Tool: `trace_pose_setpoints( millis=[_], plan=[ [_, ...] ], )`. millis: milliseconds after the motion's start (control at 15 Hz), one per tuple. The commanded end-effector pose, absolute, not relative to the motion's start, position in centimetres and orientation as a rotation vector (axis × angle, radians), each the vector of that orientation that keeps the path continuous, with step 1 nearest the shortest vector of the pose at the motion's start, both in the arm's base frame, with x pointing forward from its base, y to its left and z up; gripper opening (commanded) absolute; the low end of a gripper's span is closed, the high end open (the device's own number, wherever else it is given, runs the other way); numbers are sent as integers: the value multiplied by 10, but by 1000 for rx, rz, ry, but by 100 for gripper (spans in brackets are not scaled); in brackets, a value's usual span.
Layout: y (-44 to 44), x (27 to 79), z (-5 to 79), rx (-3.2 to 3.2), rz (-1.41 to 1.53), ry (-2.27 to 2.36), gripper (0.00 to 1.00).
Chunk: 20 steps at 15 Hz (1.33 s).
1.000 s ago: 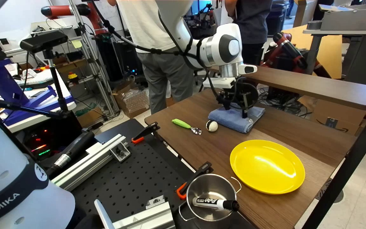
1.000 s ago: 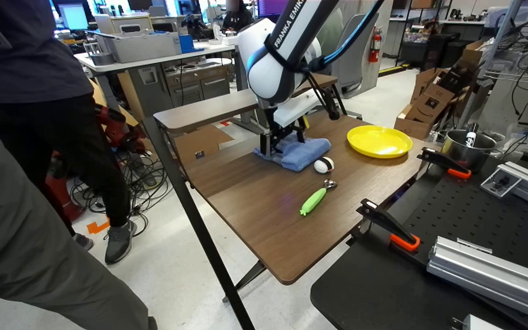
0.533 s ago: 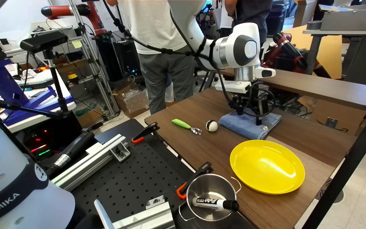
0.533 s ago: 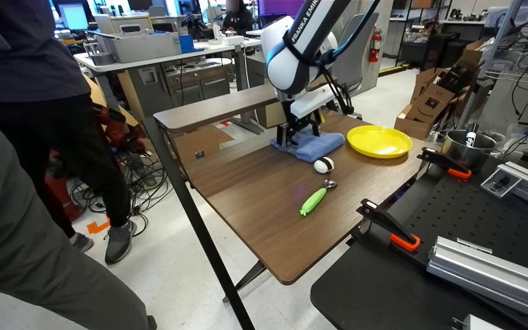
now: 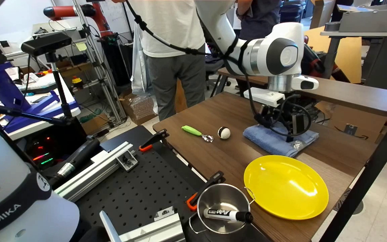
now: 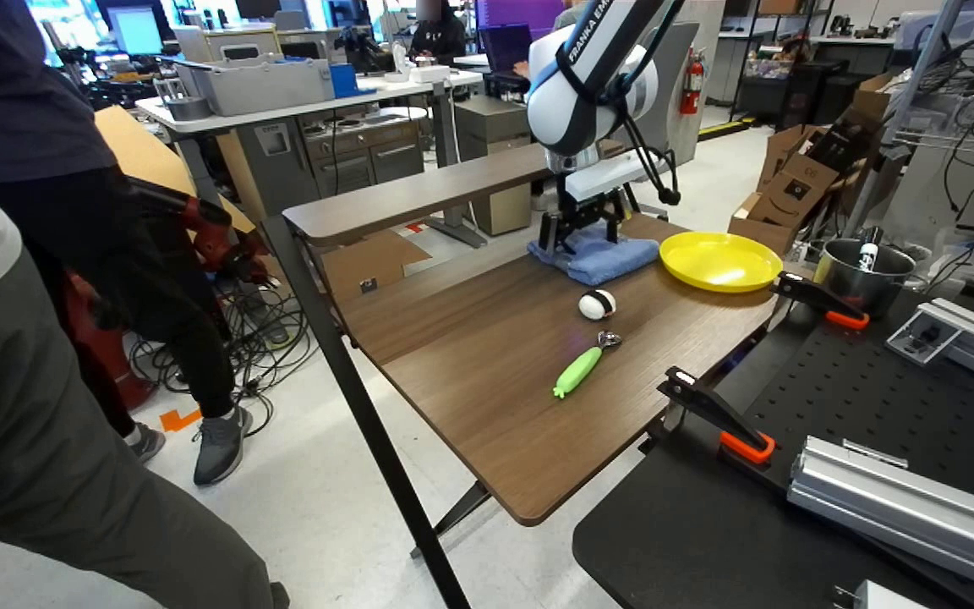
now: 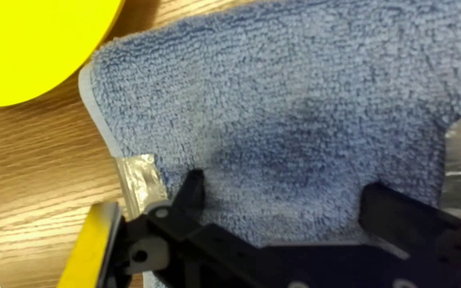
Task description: Move the blue towel to the right of the table
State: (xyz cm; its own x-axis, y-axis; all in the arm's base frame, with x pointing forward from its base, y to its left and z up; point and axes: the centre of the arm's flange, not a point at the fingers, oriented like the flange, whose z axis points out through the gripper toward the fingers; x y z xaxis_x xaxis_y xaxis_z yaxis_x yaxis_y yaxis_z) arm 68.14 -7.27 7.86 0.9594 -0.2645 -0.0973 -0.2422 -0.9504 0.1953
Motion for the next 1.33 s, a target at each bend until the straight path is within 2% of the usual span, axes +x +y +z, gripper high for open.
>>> trace_pose_setpoints(
  millis=[0,533,1000,1067,1267],
  plan=[
    [-94,684,80,2975,-196,-472,100],
    [-96,691,128,3044,-145,-556,100],
    [-77,668,180,3099,-131,-488,100],
    [-80,691,166,3059,-102,-508,100],
    [-77,682,174,3066,-116,-492,100]
  ],
)
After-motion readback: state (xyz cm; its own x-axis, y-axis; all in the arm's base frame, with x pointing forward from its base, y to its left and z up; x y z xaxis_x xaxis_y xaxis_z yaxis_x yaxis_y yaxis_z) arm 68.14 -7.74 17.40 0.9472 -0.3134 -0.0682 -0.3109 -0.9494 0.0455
